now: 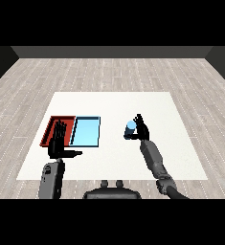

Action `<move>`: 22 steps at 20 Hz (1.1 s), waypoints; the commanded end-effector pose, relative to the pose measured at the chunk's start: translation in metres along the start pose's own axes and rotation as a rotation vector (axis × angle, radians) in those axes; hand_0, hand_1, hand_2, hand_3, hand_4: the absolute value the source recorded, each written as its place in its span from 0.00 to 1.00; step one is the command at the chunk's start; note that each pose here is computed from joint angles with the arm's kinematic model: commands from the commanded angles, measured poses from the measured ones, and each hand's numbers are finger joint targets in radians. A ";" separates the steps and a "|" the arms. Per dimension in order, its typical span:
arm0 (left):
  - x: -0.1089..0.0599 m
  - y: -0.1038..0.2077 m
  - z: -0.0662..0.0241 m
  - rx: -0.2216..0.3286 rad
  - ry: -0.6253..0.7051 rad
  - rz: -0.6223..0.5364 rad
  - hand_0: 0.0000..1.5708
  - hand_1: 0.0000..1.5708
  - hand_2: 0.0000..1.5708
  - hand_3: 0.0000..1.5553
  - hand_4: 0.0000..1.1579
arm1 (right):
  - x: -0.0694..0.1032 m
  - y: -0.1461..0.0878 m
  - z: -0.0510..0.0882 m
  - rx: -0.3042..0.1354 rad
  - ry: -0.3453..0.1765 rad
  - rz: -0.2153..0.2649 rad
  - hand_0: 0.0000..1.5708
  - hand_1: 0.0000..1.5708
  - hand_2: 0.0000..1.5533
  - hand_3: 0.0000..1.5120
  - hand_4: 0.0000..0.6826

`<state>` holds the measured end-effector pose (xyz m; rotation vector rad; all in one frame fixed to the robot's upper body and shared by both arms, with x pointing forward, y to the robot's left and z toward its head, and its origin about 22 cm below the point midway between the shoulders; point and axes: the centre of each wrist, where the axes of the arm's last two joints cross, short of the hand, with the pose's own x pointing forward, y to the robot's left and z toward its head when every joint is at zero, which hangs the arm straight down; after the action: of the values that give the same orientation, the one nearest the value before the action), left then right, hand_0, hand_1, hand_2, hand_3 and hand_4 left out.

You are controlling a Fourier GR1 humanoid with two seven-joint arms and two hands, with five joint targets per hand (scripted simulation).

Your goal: Pick the blue can and put it in the blue box

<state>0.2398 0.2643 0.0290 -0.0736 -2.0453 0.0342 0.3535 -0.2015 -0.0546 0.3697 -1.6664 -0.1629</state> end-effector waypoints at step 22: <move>0.004 0.018 0.0069 0.011 -0.001 -0.017 0.00 0.00 0.00 0.00 0.00 | -0.020 0.023 -0.014 -0.199 0.077 0.167 0.95 0.95 0.97 0.98 0.88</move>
<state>0.2436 0.2655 0.0254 -0.0723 -2.0449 0.0482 0.3695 -0.1797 -0.0572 0.2584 -1.5995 -0.1621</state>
